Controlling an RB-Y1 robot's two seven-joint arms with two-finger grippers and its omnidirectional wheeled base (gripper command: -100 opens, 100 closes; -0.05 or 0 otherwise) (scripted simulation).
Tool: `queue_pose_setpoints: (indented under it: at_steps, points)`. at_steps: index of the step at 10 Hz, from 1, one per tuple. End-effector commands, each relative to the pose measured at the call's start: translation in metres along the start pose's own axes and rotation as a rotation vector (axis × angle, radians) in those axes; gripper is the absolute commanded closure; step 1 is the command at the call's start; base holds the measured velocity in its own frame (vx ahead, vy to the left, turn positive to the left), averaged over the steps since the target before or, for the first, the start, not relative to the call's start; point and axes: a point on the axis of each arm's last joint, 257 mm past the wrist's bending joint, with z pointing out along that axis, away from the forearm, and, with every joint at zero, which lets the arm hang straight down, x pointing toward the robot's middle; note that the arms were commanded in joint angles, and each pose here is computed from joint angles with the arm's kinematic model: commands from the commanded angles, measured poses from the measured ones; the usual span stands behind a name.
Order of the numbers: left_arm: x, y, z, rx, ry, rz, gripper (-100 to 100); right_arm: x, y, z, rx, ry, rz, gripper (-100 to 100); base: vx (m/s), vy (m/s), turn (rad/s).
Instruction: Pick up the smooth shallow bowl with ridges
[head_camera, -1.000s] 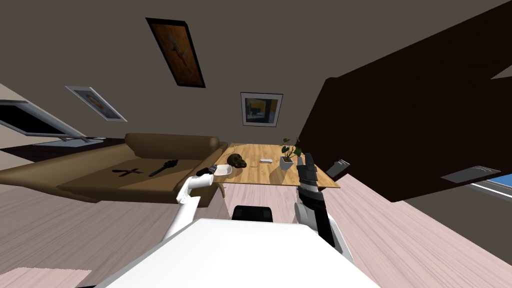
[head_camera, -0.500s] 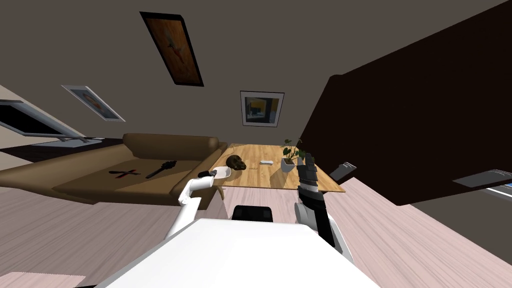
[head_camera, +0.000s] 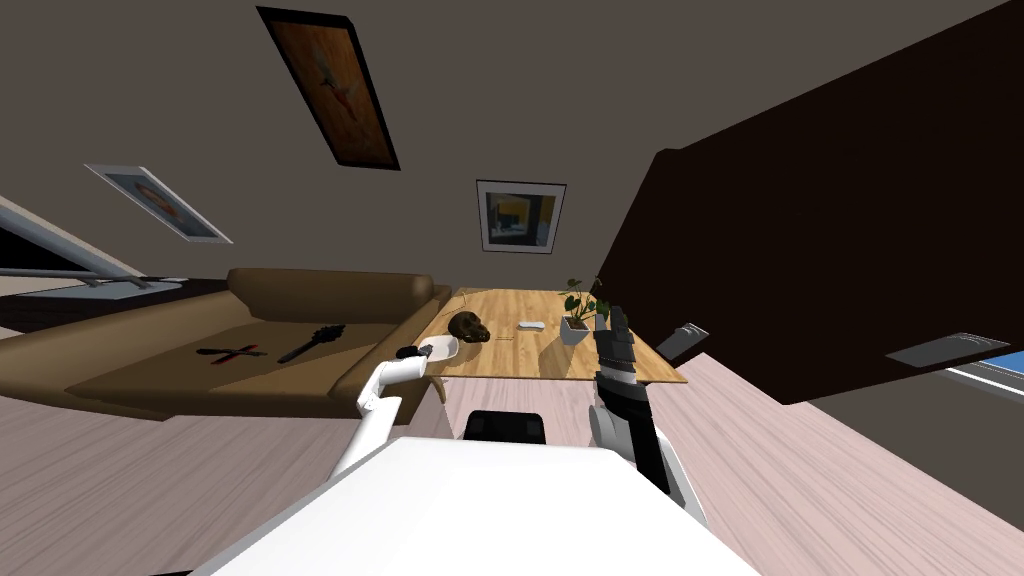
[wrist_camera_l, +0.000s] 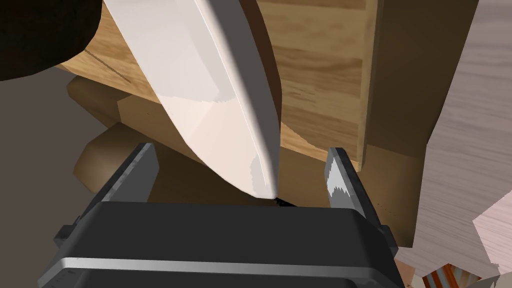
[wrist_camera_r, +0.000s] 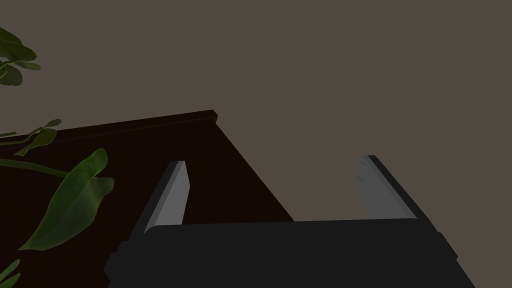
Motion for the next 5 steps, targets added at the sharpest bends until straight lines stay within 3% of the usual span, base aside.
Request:
queue_pose_setpoints:
  at_steps: [1, 2, 3, 5]
  points:
    - [-0.0094, 0.0121, 0.0058, -0.003, -0.009, -0.012, -100, 0.0, 0.0, 0.0, 0.0, 0.0, 0.0, 0, 0.054, -0.016, -0.083]
    - [-0.005, 0.0071, 0.0046, -0.003, -0.005, -0.007, -100, 0.0, 0.0, 0.0, 0.0, 0.0, 0.0, 0, 0.026, -0.004, -0.014]
    - [-0.0057, 0.0073, 0.0051, -0.001, -0.006, -0.008, 100, 0.0, 0.0, 0.0, 0.0, 0.0, 0.0, 0, 0.0, 0.0, 0.0]
    - [-0.0045, 0.0128, 0.0059, -0.013, -0.003, -0.009, 100, 0.0, 0.0, 0.0, 0.0, 0.0, 0.0, 0, -0.005, -0.001, 0.016]
